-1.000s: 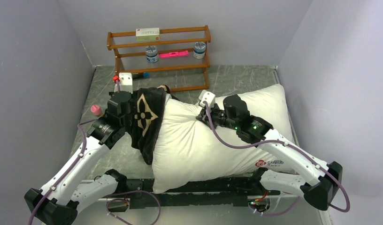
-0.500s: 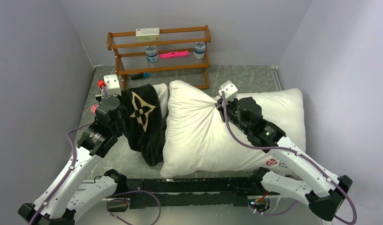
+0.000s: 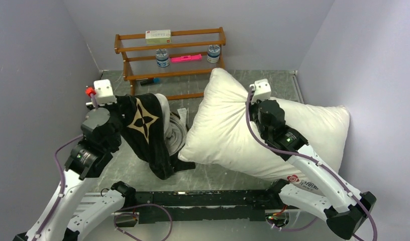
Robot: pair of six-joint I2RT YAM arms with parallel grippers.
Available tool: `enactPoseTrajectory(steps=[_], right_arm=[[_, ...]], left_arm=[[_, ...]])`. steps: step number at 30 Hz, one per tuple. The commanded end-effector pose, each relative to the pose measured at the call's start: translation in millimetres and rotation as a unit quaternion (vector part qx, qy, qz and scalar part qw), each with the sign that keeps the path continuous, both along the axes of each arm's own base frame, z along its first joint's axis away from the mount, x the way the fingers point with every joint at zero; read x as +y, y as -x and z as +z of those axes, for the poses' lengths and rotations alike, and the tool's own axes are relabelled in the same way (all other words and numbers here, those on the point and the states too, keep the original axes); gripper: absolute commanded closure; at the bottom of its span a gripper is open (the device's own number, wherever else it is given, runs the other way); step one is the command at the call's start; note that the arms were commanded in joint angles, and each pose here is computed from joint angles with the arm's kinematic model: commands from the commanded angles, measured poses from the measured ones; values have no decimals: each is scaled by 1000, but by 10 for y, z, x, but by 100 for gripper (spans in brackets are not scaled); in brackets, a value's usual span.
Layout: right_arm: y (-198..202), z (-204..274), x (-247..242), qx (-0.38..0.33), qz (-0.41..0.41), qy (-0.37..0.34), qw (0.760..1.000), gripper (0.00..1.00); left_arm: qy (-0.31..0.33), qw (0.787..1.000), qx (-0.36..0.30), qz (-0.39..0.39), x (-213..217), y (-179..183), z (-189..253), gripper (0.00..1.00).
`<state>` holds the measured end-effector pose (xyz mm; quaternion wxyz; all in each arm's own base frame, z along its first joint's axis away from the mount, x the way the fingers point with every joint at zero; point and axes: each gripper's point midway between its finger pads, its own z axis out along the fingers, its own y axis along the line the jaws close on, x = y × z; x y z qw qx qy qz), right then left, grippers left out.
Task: Remove the pillowcase from the pillow
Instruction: Place the pillow at the center of the board.
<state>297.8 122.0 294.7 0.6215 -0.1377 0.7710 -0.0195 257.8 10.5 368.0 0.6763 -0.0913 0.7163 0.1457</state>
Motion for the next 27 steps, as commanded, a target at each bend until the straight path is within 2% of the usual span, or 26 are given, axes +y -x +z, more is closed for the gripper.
enactPoseTrajectory(steps=[1,7,10,15,23,25,27], right_arm=[[-203,613,-700,-90,-187,-59,976,100],[-510,804,-1150,-115,-260,-118,951,100],[-700,709,-1258,-98,-275,-120,949,100],[-876,211,-1277,-42,-285,-122,950,100],[-904,-654,-1446,37,-318,-129,939,99],[-918,-780,-1403,57,-306,-133,941,90],[-946,-800,-1287,66,-274,-141,949,76]], left_arm=[[14,998,-41,-44,-56,101,448,95],[16,989,-7,-144,-430,18,398,95],[52,976,20,-209,-740,-33,191,95],[107,949,84,-283,-1164,-74,-440,95],[191,899,192,-345,-1609,33,-1376,95],[203,890,209,-349,-1651,78,-1531,90],[209,887,221,-347,-1652,113,-1614,81]])
